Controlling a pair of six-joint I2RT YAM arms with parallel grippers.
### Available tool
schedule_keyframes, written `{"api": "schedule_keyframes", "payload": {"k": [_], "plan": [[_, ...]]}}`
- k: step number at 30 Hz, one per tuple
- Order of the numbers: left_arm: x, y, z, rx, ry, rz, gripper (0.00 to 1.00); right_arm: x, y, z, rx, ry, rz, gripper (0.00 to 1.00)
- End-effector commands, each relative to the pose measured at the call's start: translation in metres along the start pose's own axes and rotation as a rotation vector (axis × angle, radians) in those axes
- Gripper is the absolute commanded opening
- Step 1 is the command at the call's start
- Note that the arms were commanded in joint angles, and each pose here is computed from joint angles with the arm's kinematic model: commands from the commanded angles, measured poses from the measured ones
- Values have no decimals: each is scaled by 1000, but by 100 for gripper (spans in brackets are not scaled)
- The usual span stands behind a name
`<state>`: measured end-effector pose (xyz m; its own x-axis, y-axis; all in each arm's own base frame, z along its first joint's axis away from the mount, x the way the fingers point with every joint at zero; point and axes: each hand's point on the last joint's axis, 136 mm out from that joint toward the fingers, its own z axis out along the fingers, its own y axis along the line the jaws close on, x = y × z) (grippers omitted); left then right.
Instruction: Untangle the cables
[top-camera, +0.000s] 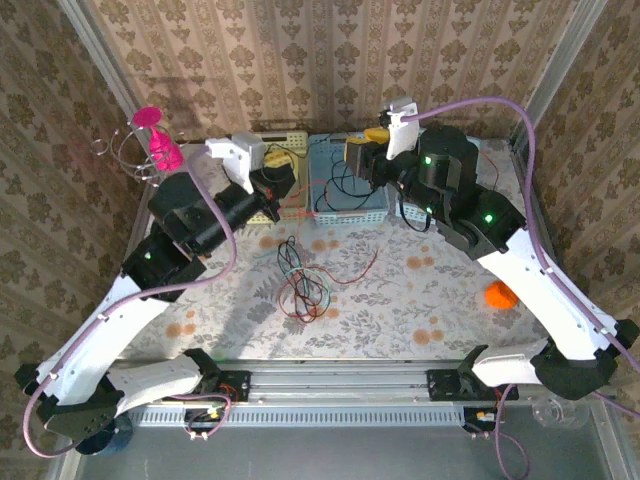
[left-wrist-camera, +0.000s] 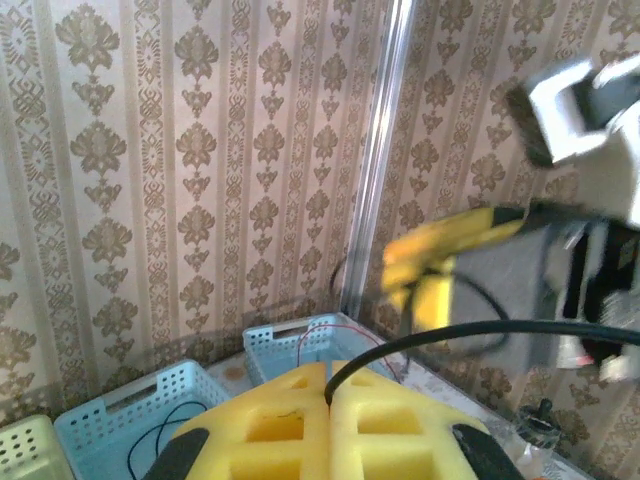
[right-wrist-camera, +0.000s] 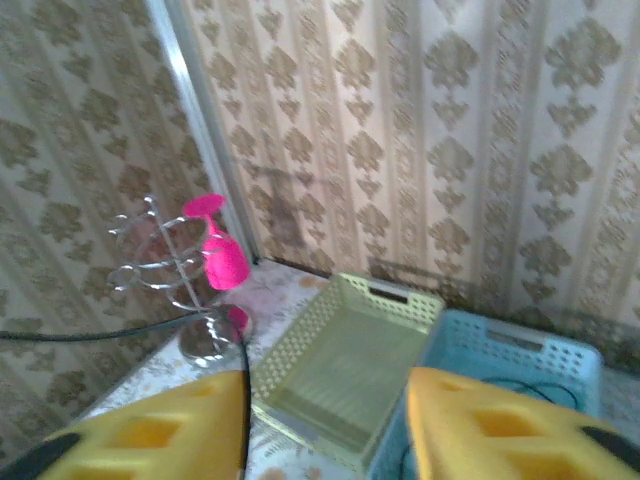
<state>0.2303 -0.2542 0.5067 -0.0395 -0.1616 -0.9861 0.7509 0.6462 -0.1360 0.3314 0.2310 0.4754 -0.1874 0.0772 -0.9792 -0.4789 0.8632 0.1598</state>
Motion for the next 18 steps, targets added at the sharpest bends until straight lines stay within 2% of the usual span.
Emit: {"api": "schedule_keyframes", "payload": {"k": [1,6,10,14,18], "plan": [[7,7,15,0,72,7,0,5,-7,4,-20,13,77,59],[2,17,29,7,78,-50,0,58,-1,7,-111,80,53,72],[-1,23,32,18,78,-103,0,90,12,-4,-227,86,37,74],[4,25,32,33,84,-139,0,110,4,-15,-231,45,38,77],[11,23,32,60,98,-176,0,122,13,-5,-306,97,14,78]]}}
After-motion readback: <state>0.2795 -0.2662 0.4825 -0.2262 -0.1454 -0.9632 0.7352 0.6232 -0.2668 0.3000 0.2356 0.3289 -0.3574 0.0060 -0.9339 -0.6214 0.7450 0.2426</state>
